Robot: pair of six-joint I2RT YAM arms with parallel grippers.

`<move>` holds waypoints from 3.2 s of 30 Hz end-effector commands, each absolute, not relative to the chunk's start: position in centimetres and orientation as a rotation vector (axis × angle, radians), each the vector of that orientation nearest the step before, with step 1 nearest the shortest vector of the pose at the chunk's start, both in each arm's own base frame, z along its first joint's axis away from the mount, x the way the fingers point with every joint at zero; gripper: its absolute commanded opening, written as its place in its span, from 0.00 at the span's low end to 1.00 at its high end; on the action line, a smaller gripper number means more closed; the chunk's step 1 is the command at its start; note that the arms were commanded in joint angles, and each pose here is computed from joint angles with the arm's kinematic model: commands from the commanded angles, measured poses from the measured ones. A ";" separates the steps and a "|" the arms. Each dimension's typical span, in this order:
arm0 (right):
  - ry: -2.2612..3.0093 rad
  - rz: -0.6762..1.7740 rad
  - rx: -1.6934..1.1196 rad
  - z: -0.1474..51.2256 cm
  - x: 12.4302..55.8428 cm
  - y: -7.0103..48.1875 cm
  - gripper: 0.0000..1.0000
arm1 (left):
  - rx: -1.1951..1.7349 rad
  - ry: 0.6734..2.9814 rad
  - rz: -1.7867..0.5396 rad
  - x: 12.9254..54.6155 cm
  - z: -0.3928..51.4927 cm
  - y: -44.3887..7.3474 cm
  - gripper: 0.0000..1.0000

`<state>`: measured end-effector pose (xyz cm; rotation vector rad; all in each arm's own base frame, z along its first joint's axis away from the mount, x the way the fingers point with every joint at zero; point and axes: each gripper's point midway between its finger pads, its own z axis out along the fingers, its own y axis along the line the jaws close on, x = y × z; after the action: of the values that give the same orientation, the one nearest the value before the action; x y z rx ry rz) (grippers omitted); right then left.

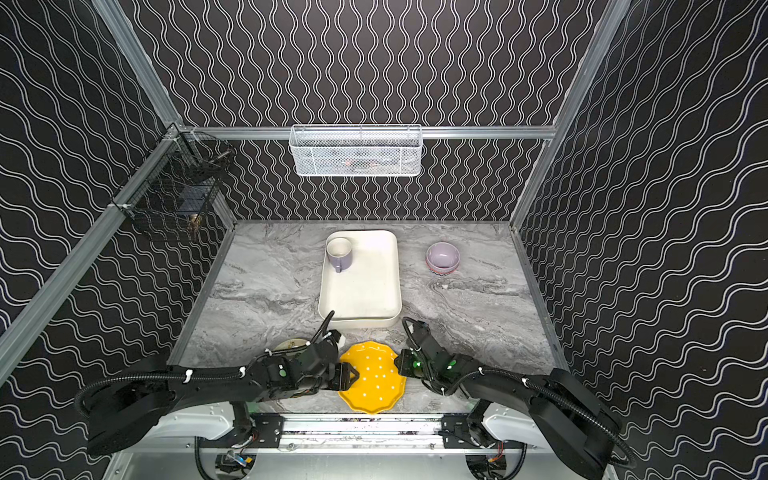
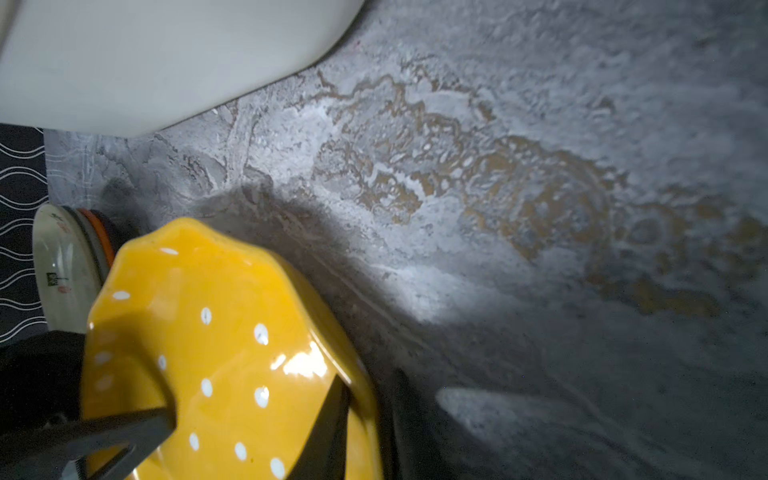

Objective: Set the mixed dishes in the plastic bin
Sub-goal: 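Grip the yellow plate rim with both grippers from opposite sides, then lift the yellow plate on edge with the left gripper while the right releases, then carry the yellow plate over the cream bin with the left gripper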

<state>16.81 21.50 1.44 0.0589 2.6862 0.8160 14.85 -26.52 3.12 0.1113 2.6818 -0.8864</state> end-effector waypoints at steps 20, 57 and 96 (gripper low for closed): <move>2.897 0.797 -0.004 0.9 13.4 21.2 0.24 | 0.303 2.543 -1.296 13.5 9.8 -32.1 0.04; 2.629 0.551 0.037 12.5 16.2 16.2 0.65 | 0.327 2.406 -1.125 19.7 18.6 -32.4 0.00; 2.491 0.299 0.041 19.2 19.5 12.5 0.74 | -0.112 2.450 -0.939 40.0 13.5 -23.6 0.00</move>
<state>18.94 12.29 18.66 0.0510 2.5121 0.2843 39.34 -21.76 11.97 -0.1806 2.5122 -0.8145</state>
